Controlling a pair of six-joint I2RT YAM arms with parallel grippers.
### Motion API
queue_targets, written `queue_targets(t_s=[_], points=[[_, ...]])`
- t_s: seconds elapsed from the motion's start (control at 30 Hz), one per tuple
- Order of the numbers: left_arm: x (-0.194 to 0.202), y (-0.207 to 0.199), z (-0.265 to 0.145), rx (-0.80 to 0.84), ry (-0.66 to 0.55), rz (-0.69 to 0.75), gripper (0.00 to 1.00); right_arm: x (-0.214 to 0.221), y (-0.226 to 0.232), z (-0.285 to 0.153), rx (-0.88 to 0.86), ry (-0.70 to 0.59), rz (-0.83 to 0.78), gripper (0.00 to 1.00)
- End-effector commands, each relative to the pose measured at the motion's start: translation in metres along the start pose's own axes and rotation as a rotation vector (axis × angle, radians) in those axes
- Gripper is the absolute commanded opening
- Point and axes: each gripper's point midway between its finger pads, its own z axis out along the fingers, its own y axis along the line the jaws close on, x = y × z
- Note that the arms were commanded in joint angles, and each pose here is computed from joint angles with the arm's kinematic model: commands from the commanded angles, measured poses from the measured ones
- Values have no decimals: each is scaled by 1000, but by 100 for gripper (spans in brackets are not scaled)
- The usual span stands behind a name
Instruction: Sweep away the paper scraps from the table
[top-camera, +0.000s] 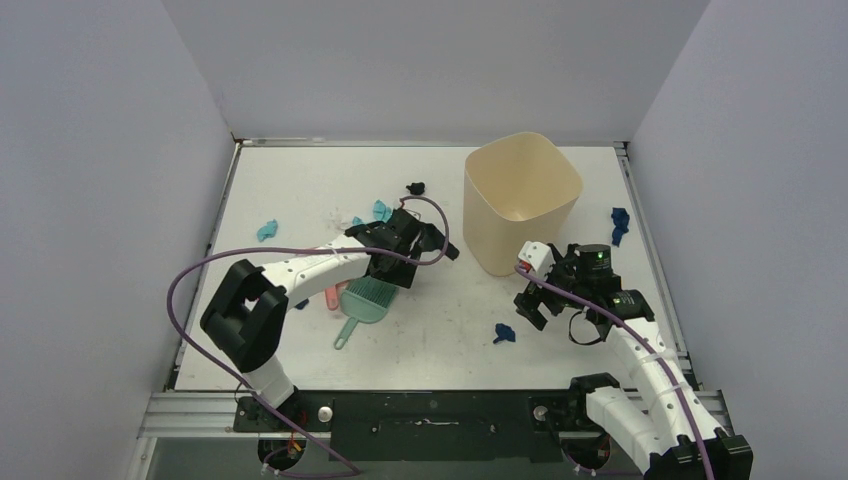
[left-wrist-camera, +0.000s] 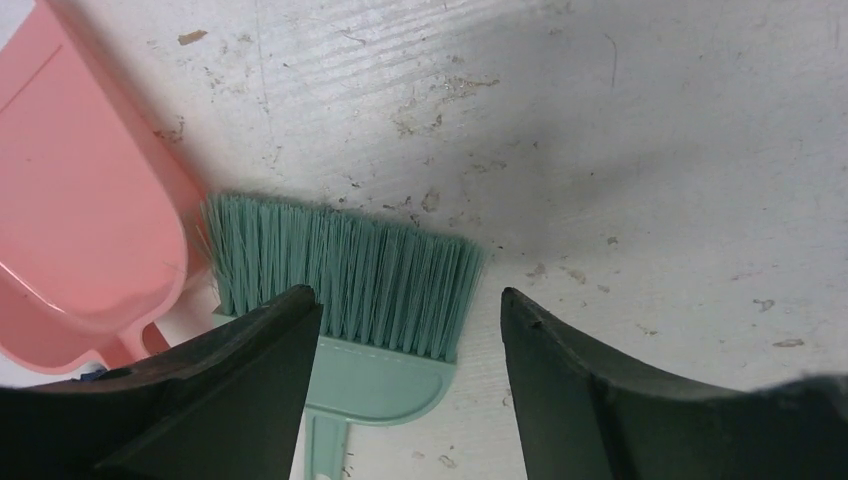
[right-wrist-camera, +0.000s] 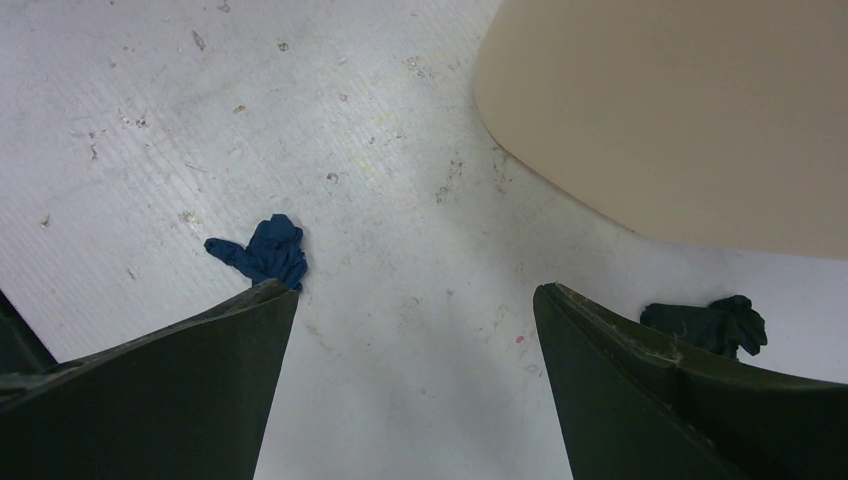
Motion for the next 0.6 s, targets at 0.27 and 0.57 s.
queue_targets(t_s=[0.27, 0.57], points=[[6, -22, 14, 64, 65, 56, 52, -12, -8, 2, 27, -47, -25, 94], [22, -38, 17, 91, 100, 82, 46, -13, -8, 2, 23, -47, -26, 94]])
